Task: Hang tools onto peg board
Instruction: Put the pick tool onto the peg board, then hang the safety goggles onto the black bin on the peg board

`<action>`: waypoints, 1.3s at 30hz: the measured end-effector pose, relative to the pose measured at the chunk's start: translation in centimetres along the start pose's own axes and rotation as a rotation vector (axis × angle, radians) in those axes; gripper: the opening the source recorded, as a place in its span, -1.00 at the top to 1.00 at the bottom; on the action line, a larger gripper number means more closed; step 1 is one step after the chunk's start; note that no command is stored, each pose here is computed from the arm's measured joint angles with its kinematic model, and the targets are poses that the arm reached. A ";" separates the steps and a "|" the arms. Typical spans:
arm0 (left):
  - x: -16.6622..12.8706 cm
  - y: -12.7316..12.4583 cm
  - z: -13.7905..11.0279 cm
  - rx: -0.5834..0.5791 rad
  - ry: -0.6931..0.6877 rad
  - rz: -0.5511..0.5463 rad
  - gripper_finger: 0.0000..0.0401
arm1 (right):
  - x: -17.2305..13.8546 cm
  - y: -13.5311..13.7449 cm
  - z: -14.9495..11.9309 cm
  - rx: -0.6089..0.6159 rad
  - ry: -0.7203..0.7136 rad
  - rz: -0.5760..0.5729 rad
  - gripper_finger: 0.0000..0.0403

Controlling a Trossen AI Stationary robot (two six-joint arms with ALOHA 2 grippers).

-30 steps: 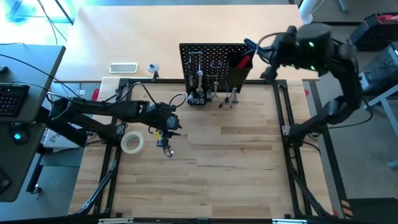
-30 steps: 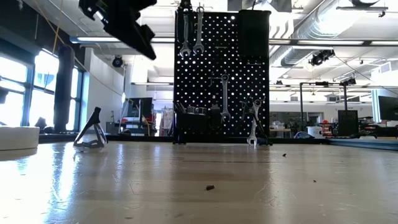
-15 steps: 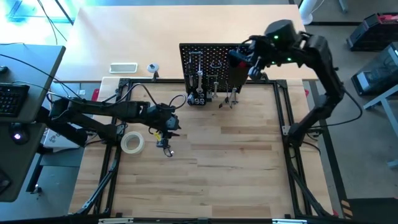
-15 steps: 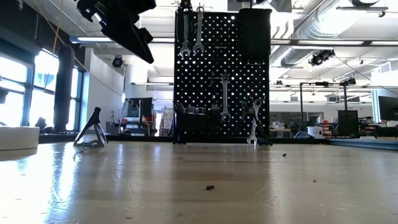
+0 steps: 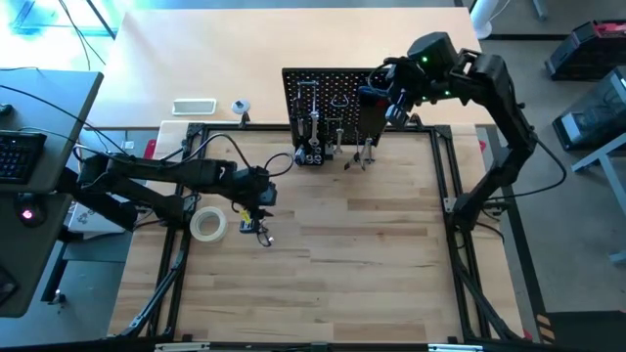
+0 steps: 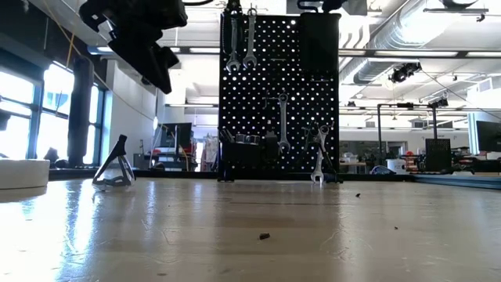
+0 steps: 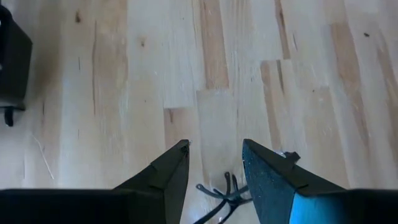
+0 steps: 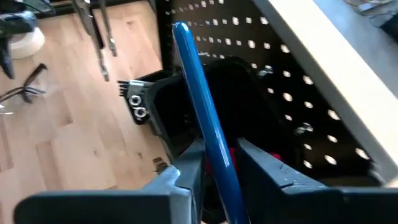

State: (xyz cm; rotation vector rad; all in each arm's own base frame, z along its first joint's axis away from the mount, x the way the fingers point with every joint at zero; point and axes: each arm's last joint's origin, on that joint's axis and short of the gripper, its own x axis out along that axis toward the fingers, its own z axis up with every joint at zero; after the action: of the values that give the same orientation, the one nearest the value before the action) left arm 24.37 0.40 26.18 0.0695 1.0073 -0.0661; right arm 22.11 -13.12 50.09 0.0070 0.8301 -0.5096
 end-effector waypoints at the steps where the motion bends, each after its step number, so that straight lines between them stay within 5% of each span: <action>1: 0.0 0.0 0.0 -0.001 0.005 0.000 0.29 | -0.1 0.0 0.0 -0.002 0.003 -0.015 0.57; 15: -0.1 -0.1 -0.7 0.016 0.072 0.048 0.29 | -2.8 0.9 -0.7 -0.037 -0.031 -0.134 -0.01; 23: -1.9 0.1 -1.5 0.025 0.086 0.142 0.29 | -6.1 2.0 -1.1 -0.035 -0.178 -0.127 -0.06; 32: -6.2 -1.1 -4.1 -0.086 -0.002 0.004 0.29 | -7.1 5.5 -2.0 -0.080 -0.154 0.120 -0.06; 39: -3.0 -2.8 -8.2 -0.081 0.029 -0.025 0.29 | -3.5 11.0 -2.9 -0.230 -0.013 0.273 -0.06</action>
State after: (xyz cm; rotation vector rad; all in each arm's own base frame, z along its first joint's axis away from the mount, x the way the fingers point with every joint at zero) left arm 15.63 -1.56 24.23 -0.0159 1.0385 -0.0478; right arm 22.86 -1.38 48.55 -0.0937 0.8553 -0.1554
